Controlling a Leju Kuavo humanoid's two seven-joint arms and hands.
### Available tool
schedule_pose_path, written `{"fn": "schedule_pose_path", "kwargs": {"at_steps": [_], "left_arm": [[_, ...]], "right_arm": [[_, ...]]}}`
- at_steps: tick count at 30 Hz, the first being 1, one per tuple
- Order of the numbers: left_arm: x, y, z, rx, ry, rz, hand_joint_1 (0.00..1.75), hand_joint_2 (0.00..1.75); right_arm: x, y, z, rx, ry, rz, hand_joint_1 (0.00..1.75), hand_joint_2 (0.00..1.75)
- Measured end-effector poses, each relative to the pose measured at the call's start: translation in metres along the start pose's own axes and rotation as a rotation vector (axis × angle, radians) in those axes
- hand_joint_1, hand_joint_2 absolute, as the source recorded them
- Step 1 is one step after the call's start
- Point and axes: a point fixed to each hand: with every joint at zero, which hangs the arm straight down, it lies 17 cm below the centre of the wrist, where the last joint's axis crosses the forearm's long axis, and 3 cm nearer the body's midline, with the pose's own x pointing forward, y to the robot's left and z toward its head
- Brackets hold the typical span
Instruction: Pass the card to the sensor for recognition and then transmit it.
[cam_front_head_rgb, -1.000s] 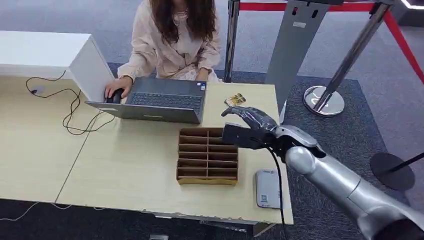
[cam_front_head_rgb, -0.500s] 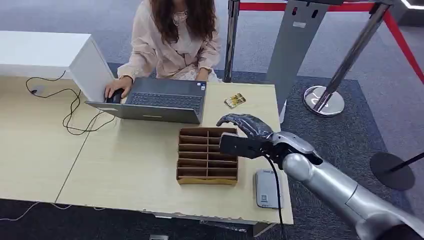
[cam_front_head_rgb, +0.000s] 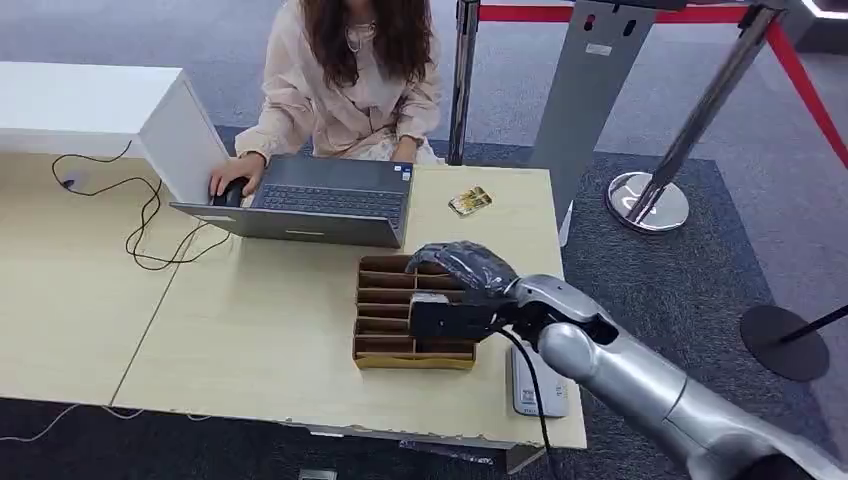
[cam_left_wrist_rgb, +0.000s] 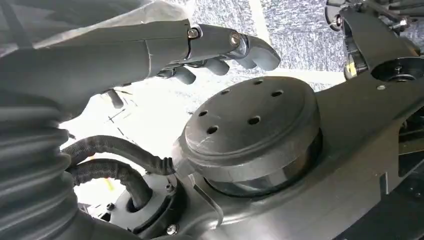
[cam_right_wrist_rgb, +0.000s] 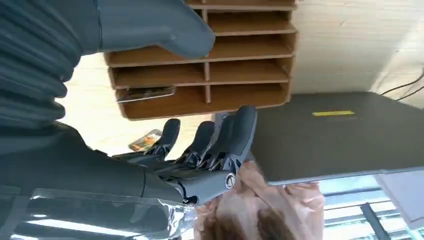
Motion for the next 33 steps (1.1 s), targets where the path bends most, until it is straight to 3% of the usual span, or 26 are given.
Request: {"fn": "schedule_pose_path", "kwargs": {"at_steps": [1, 2, 7, 11, 33], "left_arm": [[0.000, 0.000, 0.000, 0.001, -0.001, -0.002, 0.00, 1.75], [0.001, 0.000, 0.000, 0.001, -0.001, -0.002, 0.00, 0.00], [0.002, 0.000, 0.001, 0.002, -0.001, -0.006, 0.00, 0.00], [0.003, -0.001, 0.001, 0.002, 0.000, -0.011, 0.00, 0.00], [0.006, -0.006, 0.001, -0.002, 0.003, -0.024, 0.00, 0.00]], "right_arm": [[0.003, 0.001, -0.001, 0.000, -0.006, -0.001, 0.79, 1.75], [0.007, 0.003, -0.003, 0.002, -0.015, 0.003, 0.79, 1.75], [0.020, 0.008, -0.008, -0.001, -0.044, 0.017, 0.79, 1.75], [0.032, 0.008, -0.013, -0.016, -0.070, 0.026, 0.66, 1.75], [0.056, 0.007, -0.032, -0.094, -0.095, 0.092, 0.68, 1.75]]}}
